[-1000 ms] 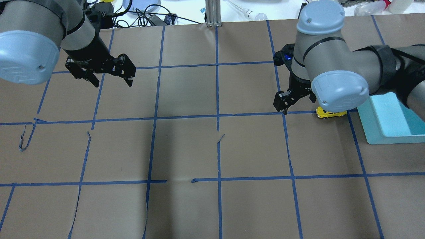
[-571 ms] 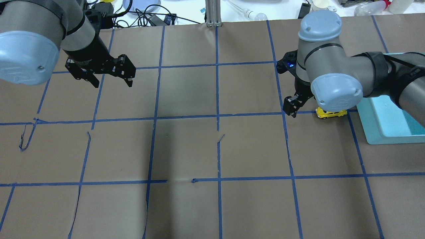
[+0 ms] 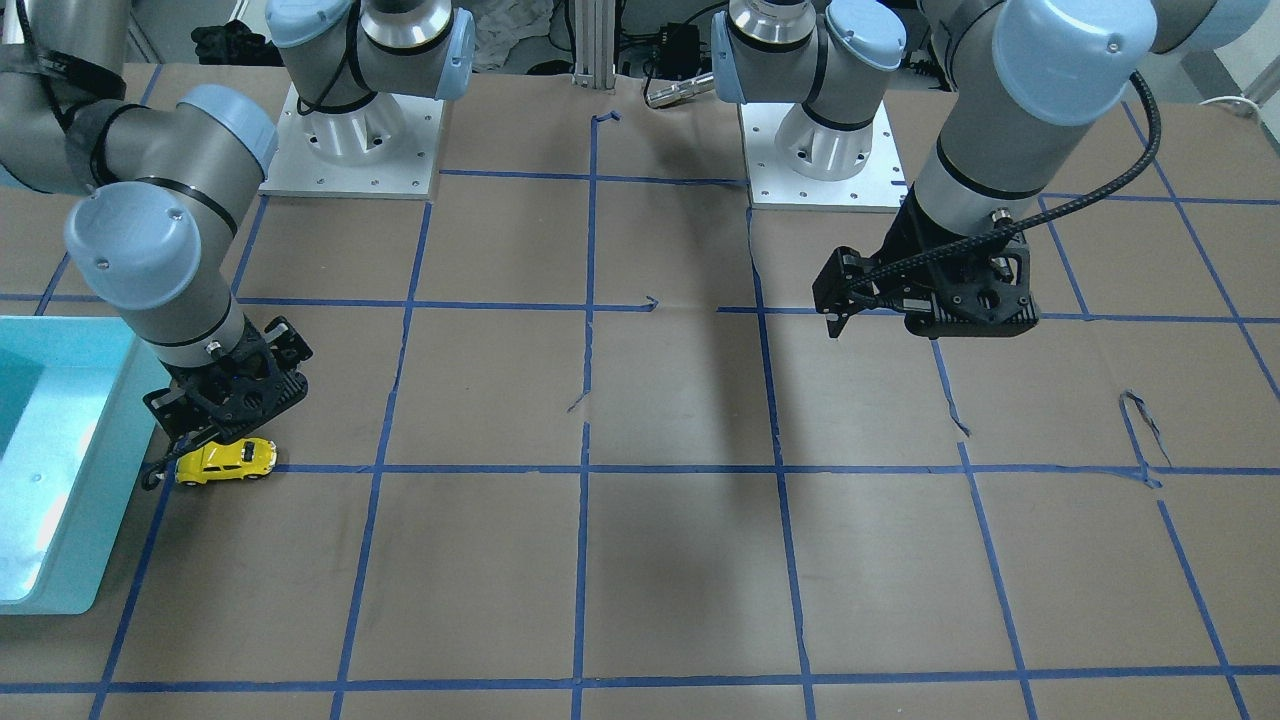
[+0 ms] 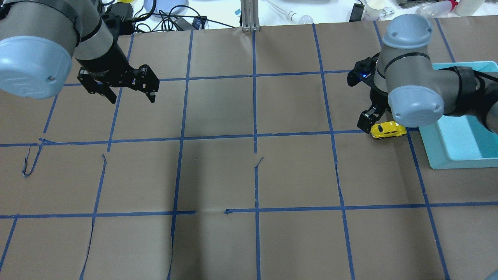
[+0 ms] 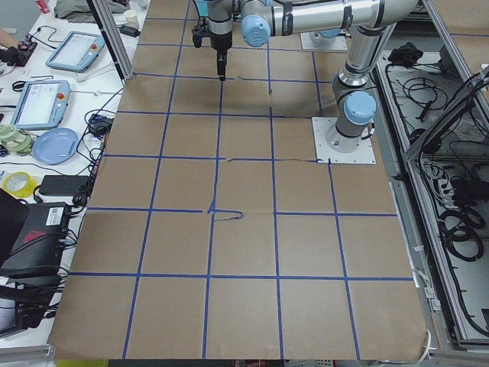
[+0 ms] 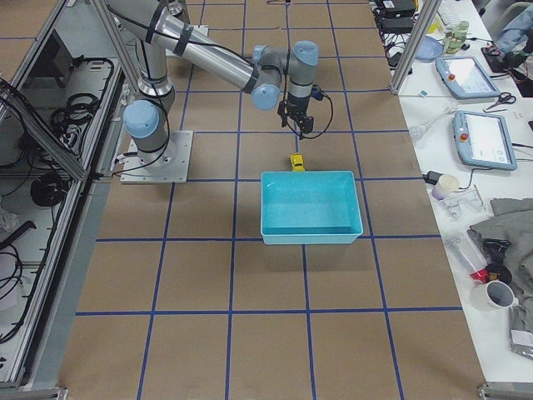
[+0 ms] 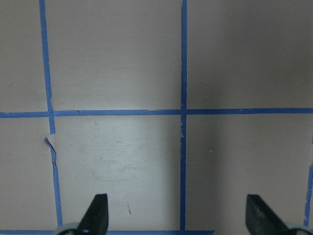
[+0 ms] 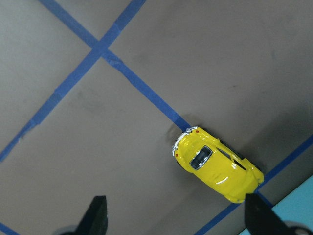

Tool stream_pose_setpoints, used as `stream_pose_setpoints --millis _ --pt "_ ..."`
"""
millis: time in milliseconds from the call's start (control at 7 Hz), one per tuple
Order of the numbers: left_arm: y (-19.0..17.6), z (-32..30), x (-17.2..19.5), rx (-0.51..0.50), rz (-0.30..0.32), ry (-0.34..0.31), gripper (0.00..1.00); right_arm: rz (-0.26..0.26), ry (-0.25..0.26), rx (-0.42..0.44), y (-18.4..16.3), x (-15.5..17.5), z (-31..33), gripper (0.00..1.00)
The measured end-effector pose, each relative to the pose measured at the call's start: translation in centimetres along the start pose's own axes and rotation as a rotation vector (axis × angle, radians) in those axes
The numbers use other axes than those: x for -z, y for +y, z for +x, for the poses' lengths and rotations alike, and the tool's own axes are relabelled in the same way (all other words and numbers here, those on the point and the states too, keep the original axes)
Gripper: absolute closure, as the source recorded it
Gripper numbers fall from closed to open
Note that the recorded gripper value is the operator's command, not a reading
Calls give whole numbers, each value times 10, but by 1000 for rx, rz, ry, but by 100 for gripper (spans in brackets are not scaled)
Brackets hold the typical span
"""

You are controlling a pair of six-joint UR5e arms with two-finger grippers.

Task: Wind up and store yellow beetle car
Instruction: 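Lower the right gripper and grasp the yellow car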

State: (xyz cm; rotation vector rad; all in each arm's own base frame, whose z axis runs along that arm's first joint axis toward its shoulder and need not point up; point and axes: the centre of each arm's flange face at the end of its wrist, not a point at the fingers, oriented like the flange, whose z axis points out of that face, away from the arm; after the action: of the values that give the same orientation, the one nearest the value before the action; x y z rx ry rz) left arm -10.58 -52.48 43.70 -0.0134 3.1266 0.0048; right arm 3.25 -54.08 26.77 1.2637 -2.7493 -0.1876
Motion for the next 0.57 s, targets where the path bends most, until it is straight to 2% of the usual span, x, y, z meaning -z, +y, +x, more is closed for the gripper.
stream_pose_setpoints --millis 143,429,571 --pt "0 -1 5 12 0 3 0 7 -11 174 6 -12 15 0" --pt "4 -1 6 19 -36 7 0 6 67 509 8 -23 36 0" --pt "6 0 8 18 -39 10 0 -4 77 636 7 -30 40 0"
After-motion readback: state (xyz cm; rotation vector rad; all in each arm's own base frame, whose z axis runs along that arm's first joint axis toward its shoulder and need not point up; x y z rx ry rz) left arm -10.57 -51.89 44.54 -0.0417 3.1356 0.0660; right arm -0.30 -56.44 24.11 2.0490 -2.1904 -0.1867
